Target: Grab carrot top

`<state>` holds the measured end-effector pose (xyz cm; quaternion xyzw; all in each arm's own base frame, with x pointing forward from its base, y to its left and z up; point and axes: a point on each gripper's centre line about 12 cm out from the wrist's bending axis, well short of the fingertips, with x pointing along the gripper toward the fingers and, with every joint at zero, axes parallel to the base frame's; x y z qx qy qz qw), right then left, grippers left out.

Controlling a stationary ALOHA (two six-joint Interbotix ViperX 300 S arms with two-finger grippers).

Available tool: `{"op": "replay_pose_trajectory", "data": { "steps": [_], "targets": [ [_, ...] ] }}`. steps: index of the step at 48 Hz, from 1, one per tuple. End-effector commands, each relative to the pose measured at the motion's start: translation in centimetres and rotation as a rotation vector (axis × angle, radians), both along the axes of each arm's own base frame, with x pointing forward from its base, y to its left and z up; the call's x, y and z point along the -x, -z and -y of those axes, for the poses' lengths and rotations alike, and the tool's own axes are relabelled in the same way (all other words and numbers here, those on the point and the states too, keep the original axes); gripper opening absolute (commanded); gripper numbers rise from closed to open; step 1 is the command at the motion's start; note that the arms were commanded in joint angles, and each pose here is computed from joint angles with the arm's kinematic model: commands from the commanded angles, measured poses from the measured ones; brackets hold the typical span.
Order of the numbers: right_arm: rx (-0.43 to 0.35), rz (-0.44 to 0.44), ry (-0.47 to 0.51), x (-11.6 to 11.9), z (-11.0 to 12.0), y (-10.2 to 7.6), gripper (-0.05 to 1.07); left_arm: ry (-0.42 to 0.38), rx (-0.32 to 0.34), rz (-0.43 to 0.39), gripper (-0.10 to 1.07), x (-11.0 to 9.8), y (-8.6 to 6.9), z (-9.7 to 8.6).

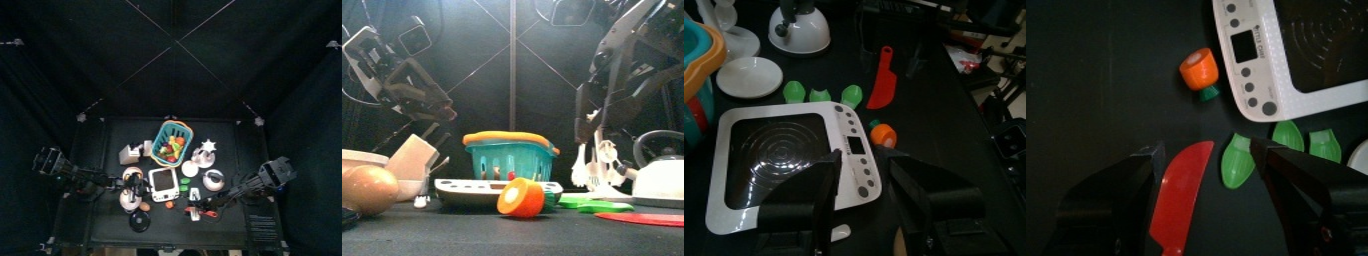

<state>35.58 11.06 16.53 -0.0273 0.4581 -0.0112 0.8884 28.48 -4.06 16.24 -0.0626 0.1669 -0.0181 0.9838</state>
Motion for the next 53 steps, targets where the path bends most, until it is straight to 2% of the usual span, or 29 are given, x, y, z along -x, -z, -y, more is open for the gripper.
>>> {"op": "replay_pose_trajectory", "data": {
  "steps": [1, 17, 43, 53],
  "targets": [
    [-0.001, 0.05, -0.008, -1.3, -0.2, -1.4, 0.98, -0.009, 0.01, 0.028, 0.75, 0.0, -0.7, -0.1],
    [0.021, 0.073, 0.004, -3.2, 1.2, -1.1, 0.98, -0.014, 0.01, 0.009, 0.75, 0.4, -0.2, -0.3],
    [-0.004, 0.088, -0.016, -4.4, 0.4, -0.4, 0.98, -0.01, 0.012, 0.007, 0.75, 0.4, -0.2, -0.1],
    [-0.002, 0.069, -0.029, -5.5, 0.1, 1.3, 0.98, -0.008, 0.009, 0.009, 0.75, 0.4, -0.2, -0.1]
  ]
}}
